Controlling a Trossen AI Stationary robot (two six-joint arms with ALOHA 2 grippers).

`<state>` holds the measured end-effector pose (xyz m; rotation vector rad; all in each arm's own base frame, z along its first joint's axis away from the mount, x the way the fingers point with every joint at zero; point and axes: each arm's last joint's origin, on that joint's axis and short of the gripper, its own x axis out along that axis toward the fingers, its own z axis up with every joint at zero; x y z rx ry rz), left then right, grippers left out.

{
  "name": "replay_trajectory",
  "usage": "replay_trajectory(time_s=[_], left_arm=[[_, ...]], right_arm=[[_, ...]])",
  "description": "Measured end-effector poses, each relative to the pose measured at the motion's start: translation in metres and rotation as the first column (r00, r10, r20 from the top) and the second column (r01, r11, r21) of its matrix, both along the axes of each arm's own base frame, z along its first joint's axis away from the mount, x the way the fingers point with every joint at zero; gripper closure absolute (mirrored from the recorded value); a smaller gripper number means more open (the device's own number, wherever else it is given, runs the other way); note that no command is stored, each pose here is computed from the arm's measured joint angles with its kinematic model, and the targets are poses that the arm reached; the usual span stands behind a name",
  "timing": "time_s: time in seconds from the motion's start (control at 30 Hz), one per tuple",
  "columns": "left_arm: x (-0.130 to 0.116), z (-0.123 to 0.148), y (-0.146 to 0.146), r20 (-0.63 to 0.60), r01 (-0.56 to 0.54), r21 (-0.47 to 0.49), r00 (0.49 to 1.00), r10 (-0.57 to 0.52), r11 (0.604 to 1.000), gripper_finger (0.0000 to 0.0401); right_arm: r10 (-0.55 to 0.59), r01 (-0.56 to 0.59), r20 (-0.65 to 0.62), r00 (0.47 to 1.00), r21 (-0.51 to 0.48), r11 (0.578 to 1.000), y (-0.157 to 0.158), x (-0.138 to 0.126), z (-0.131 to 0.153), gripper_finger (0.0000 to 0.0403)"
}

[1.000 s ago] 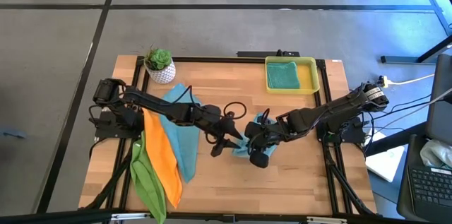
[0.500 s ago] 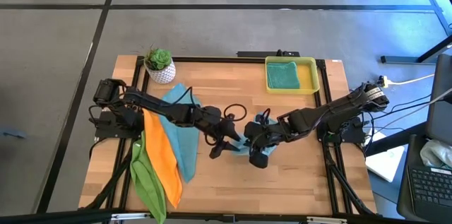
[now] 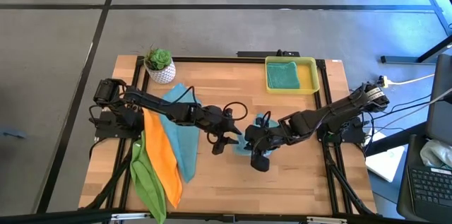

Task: Fold microfiber towels
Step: Fold the right blue microfiber towel

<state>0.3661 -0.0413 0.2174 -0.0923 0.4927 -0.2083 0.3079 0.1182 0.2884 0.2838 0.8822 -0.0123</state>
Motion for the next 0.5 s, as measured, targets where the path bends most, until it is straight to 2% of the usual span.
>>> replay_trajectory(time_s=[0.37, 0.43, 0.5], left_arm=[[0.001, -0.007, -0.012, -0.006, 0.064, 0.034, 0.998, -0.063, 0.997, 0.0230], [0.005, -0.011, -0.015, 0.004, 0.048, 0.048, 0.999, -0.048, 0.998, 0.0230], [0.003, -0.017, -0.017, -0.035, 0.032, 0.067, 0.999, -0.030, 0.997, 0.0230]], right_arm=[[0.001, -0.001, 0.028, 1.000, 0.010, 1.000, 0.001, 0.002, 0.002, 0.0391], [0.002, -0.002, 0.031, 1.000, 0.011, 1.000, 0.001, 0.002, 0.002, 0.0391], [0.000, 0.000, 0.029, 1.000, 0.013, 1.000, 0.001, 0.002, 0.002, 0.0391]])
